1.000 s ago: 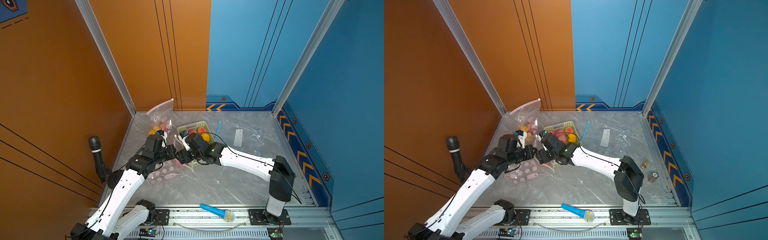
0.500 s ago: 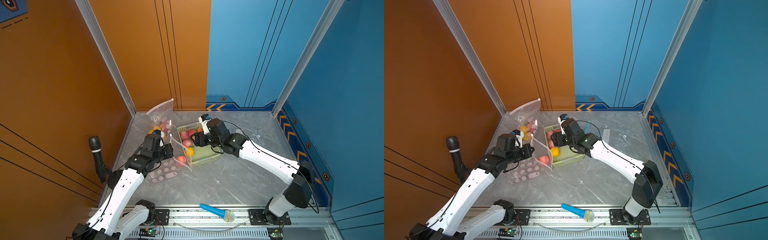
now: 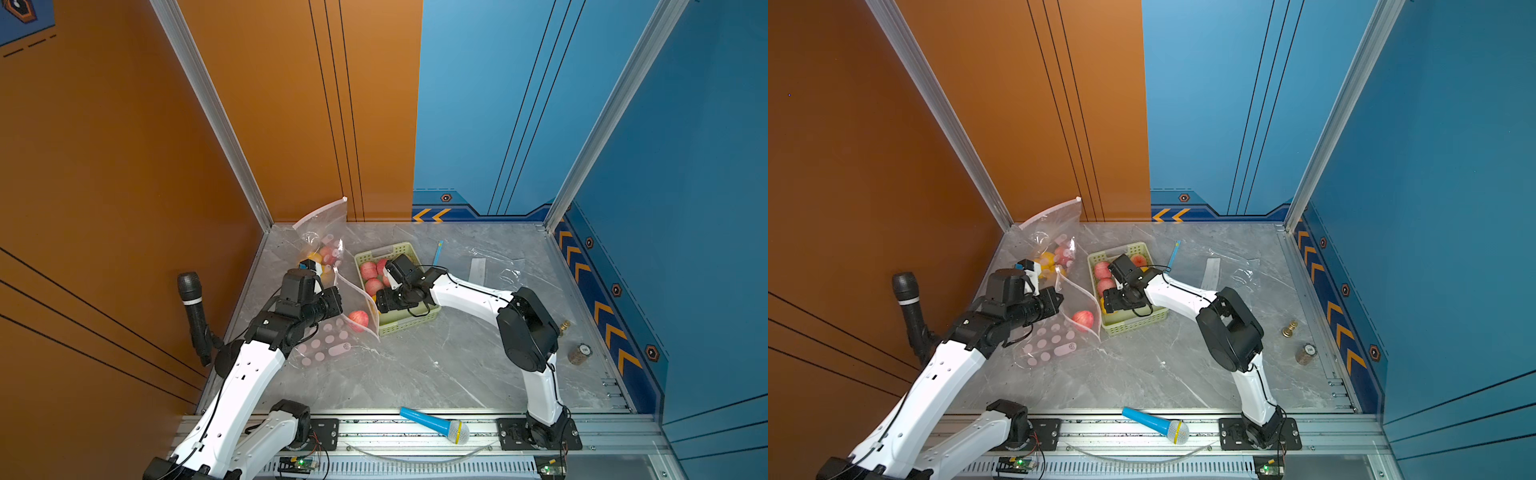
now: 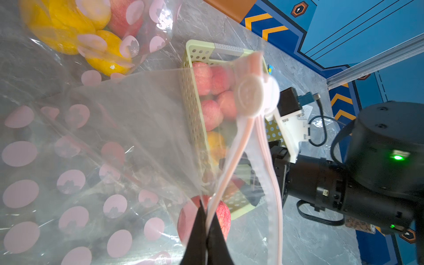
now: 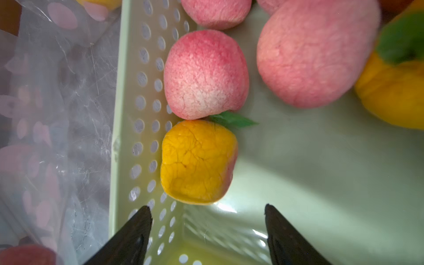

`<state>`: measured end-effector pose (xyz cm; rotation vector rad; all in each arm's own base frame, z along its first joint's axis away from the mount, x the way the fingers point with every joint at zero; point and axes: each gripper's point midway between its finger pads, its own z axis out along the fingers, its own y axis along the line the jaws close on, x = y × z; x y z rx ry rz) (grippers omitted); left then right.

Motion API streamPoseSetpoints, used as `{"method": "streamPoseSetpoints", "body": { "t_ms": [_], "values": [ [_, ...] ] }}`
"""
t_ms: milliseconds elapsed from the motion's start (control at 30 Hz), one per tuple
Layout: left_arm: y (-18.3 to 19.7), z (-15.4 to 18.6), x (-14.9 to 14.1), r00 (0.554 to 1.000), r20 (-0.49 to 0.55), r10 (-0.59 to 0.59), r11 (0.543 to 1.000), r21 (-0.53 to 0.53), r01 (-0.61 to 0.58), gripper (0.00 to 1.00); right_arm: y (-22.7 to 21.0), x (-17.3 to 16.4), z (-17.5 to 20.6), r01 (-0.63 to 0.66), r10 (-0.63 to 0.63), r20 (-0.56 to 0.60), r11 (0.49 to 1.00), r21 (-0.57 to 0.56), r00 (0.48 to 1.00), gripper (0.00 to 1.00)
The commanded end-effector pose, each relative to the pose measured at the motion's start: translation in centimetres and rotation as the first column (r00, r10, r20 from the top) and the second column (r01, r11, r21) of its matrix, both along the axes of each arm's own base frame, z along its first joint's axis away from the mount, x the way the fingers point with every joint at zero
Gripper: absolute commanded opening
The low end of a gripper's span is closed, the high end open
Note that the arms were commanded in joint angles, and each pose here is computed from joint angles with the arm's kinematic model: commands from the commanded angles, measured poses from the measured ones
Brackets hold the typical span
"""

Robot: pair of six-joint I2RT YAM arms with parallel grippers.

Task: Place the peach in a zip-top bag and seal the zipper
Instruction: Pick up the peach from the basket.

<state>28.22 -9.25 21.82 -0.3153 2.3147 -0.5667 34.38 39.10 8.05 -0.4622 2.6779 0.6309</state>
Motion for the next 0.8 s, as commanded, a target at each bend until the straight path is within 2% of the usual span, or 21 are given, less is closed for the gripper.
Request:
{"method": "streamPoseSetpoints", "body": {
  "t_ms": [0,400,600,767],
  "values": [
    [0.7,-0.4,-0.5,1.000,-0.006,0.012,1.000,0.022,-0.011,0.00,0.9,0.2,0.0,-0.026,0.026,-0.014,1.000,0.009,1.000,0.79],
    [0.7,-0.6,-0.6,1.000,-0.013,0.012,1.000,0.015,-0.012,0.00,1.3,1.1,-3.1,-0.017,0.016,-0.035,0.999,-0.043,0.999,0.71],
    [0.7,-0.6,-0.6,1.000,-0.015,0.010,1.000,0.011,-0.010,0.00,0.7,1.3,-2.8,-0.011,0.010,-0.014,0.998,-0.057,1.000,0.58],
    [0.5,-0.7,-0.6,1.000,-0.020,0.006,1.000,0.006,-0.006,0.00,-0.3,1.3,-0.6,0.002,0.000,0.040,0.999,-0.049,0.999,0.45]
  ]
}}
